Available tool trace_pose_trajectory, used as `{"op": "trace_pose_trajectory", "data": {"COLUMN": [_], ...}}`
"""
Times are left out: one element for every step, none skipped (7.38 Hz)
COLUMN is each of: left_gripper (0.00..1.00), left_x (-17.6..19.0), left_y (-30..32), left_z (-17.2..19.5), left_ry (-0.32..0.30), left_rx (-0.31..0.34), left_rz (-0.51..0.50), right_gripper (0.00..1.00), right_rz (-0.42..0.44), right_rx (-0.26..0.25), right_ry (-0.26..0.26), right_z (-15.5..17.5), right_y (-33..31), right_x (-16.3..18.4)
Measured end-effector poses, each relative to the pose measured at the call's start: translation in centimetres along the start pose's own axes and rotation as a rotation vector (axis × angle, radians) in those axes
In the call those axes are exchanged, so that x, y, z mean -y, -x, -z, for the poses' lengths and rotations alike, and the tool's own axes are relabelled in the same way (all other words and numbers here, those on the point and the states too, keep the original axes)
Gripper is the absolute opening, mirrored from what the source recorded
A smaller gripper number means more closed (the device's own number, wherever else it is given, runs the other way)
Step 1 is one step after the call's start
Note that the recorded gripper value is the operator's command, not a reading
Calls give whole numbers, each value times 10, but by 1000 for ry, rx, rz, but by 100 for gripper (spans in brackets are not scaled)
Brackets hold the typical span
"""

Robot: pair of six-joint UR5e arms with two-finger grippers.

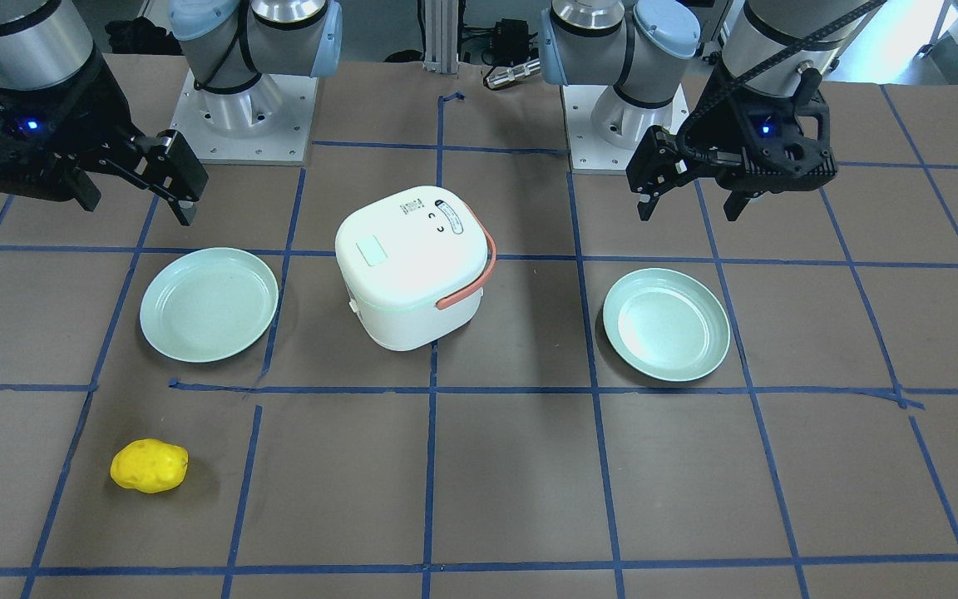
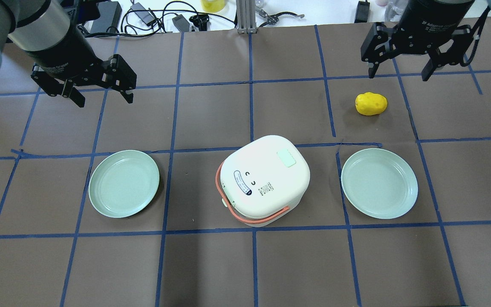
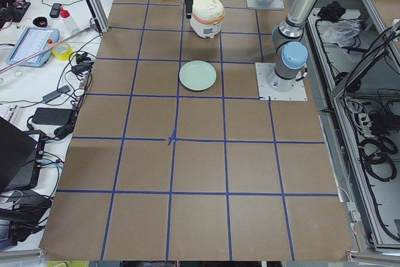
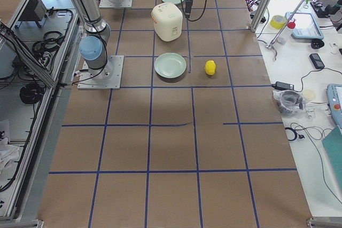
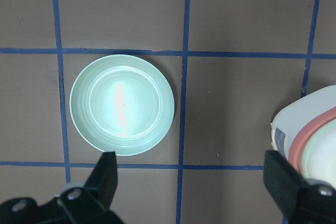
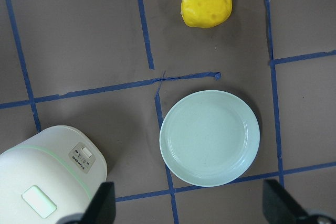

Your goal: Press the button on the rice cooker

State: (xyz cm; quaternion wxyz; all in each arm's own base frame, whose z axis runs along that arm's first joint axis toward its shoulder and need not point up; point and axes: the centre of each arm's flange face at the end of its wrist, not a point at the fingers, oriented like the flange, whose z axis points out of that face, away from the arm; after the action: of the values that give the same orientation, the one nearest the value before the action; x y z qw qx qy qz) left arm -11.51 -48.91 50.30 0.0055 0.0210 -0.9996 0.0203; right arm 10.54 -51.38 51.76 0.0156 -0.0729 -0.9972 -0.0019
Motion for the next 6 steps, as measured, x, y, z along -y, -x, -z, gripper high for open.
{"op": "trace_pose_trajectory", "data": {"left_gripper": [100,100,100,100,100,100], "left_x": [0,0,0,0,0,0], "left_y": [0,0,0,0,0,0], "left_z": [0,0,0,0,0,0], "left_ry": [0,0,0,0,0,0], "left_rx": [0,0,0,0,0,0], "left_rz": [0,0,0,1,1,0], "right_gripper": [100,100,100,100,100,100], "right_rz": [0,0,0,0,0,0], "right_rx": [0,-1,-2,-3,-4,-6], "right_ry": [1,3,4,6,6,8], "right_z": [0,-1,-2,-3,-4,-5], "right_y": [0,0,0,0,0,0], "right_x": [0,0,0,1,1,1]}}
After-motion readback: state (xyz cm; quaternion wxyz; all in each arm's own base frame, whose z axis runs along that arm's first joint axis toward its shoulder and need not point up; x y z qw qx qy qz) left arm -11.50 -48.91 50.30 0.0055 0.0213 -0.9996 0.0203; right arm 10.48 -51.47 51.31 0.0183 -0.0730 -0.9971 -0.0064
